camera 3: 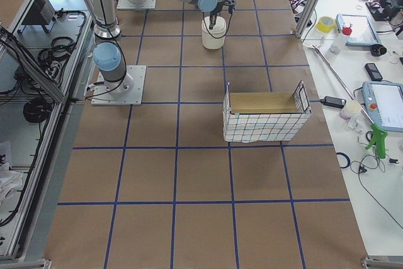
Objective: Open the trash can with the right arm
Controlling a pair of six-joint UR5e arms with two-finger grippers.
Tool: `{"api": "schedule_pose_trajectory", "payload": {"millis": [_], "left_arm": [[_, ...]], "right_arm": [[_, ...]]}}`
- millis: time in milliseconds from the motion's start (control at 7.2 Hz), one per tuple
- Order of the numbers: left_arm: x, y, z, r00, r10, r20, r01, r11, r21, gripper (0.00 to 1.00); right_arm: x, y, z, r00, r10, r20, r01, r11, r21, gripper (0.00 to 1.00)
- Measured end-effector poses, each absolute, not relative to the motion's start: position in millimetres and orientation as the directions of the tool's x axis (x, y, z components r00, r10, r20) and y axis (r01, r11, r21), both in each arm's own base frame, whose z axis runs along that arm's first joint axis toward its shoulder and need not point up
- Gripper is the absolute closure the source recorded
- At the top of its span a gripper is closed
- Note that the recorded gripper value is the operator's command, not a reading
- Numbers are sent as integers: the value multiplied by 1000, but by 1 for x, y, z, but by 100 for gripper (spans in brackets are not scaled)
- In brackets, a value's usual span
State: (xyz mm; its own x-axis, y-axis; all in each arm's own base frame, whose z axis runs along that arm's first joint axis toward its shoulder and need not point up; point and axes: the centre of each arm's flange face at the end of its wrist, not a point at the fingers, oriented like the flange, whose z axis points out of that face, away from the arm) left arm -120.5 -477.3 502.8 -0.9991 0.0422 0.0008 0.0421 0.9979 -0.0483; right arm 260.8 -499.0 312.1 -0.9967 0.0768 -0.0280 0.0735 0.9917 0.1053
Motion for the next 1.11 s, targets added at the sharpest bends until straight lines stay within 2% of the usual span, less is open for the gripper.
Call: {"api": "schedule_pose_trajectory", "payload": {"millis": [278, 417, 556, 694, 833, 1111], "left_arm": [[-121, -477, 503, -999, 42, 1, 42, 998, -48, 0], [-121, -477, 503, -999, 42, 1, 42, 998, -48, 0], [-121, -477, 503, -999, 42, 1, 42, 998, -48, 0], [-121, -477, 503, -999, 42, 1, 42, 998, -48, 0], [-121, -477, 503, -999, 42, 1, 42, 998, -48, 0], [-120, -477, 503, -999, 42, 0, 42, 998, -48, 0]], "right_arm": [[261, -499, 309, -997, 77, -27, 73, 991, 112, 100], [261, -500, 307, -997, 77, -26, 74, 991, 115, 94], [261, -500, 309, -997, 78, -25, 75, 991, 113, 53], [260, -501, 323, -997, 77, -29, 74, 993, 89, 4], [258, -499, 350, -997, 71, -35, 70, 997, 39, 0], [245, -489, 422, -997, 75, -31, 77, 994, -82, 0]]}}
